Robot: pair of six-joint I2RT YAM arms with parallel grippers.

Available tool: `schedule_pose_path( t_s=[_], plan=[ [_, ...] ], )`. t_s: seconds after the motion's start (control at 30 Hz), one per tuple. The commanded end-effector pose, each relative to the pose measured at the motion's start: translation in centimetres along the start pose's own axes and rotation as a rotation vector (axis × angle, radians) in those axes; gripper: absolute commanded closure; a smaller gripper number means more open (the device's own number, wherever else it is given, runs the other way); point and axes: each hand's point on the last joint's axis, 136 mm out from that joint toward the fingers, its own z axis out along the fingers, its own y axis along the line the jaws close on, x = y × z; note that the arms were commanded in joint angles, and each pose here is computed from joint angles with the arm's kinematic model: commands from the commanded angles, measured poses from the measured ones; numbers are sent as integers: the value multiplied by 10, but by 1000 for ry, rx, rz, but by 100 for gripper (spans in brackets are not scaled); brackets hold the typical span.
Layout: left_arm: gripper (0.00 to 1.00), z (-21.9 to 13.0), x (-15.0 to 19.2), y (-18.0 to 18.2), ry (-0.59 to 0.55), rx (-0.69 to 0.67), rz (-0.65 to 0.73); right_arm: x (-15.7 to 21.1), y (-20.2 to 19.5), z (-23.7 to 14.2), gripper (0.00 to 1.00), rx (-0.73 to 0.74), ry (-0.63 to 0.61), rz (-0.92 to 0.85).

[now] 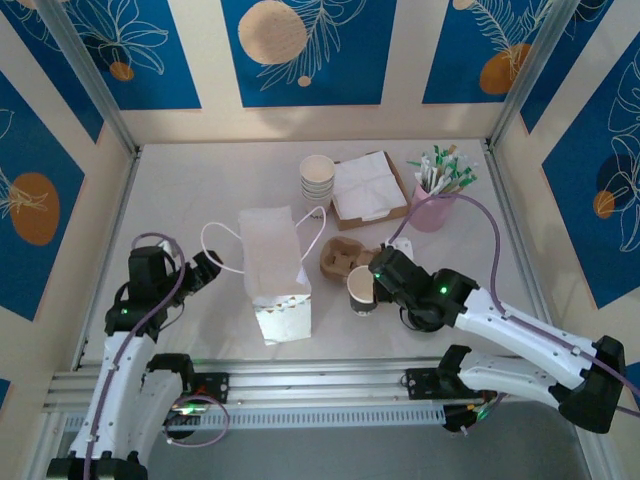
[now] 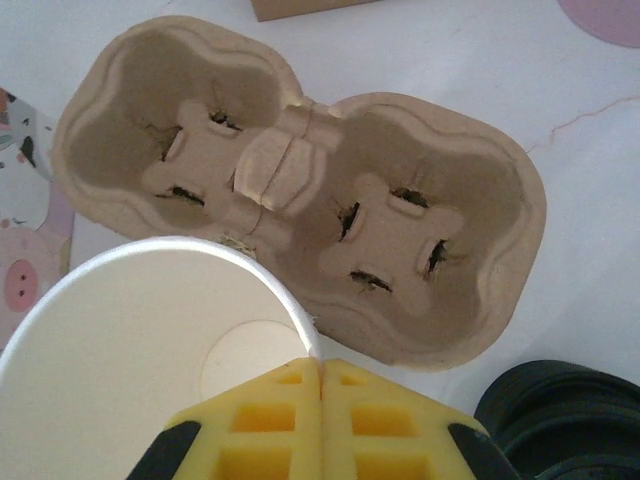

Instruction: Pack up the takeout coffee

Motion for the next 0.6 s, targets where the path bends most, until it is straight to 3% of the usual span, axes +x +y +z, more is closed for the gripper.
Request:
schedule_pose_path(
  t_s=[0.0, 0.13, 0.57],
  plan=[
    [8, 3, 2, -5, 14, 44, -17, -14, -12, -4, 100, 61, -57, 18],
    [8, 6, 5, -5, 36, 44, -25, -15, -19, -3, 100, 76, -55, 40],
    [8, 7, 18, -2, 92, 45, -38, 10, 28, -8, 100, -192, 23, 25]
  ],
)
